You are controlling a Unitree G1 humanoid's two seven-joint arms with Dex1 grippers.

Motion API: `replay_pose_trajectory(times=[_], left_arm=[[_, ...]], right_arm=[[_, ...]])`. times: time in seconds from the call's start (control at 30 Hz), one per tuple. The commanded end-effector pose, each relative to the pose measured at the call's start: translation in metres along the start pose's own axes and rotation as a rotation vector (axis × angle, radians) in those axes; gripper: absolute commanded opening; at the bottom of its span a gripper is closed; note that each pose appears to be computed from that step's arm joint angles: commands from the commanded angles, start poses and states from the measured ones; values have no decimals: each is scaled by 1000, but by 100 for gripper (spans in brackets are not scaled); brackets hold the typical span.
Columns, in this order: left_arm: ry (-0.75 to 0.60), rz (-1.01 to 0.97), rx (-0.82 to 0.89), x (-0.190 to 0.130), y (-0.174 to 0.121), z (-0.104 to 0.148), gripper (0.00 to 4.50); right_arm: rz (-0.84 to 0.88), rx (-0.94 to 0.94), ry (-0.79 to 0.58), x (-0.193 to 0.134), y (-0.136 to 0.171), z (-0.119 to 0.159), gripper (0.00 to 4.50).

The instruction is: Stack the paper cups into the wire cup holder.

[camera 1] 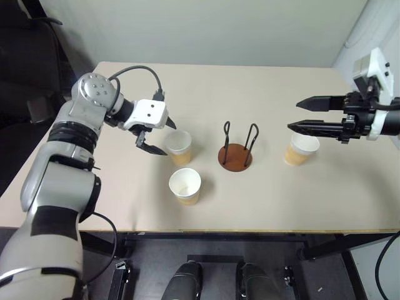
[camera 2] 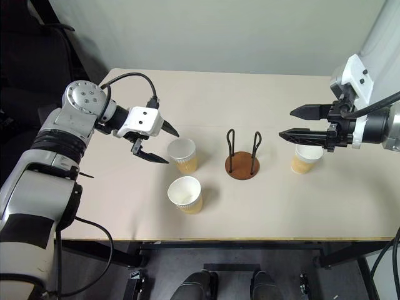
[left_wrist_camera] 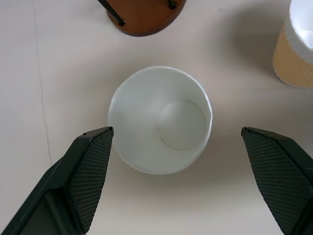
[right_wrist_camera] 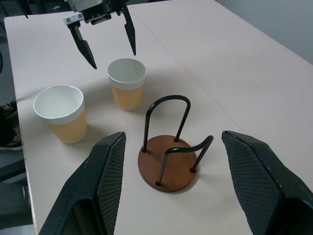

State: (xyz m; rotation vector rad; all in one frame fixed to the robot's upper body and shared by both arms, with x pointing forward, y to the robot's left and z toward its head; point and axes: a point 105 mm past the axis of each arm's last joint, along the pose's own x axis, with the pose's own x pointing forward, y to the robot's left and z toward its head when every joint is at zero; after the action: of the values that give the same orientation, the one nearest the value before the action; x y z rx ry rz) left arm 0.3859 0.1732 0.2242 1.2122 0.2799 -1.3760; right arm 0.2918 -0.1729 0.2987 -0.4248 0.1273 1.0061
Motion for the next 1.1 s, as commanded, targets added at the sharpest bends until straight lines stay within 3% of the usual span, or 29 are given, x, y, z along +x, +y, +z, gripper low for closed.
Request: replay_pose_trajectory(times=[0.03, 0.8, 0.93, 1.1], left_arm=[[22, -19, 51, -6, 2, 4, 450], [81, -62, 42, 22, -12, -14, 450], [93, -55, 50, 25, -10, -15, 355], [109, -27, 59, 31, -7, -16, 165]], right_arm=[[-16, -46, -23, -9, -1, 13, 314], [9, -70, -106, -10, 0, 37, 314], [7, -69, -99, -10, 0, 35, 318], [4, -71, -94, -10, 0, 34, 318]])
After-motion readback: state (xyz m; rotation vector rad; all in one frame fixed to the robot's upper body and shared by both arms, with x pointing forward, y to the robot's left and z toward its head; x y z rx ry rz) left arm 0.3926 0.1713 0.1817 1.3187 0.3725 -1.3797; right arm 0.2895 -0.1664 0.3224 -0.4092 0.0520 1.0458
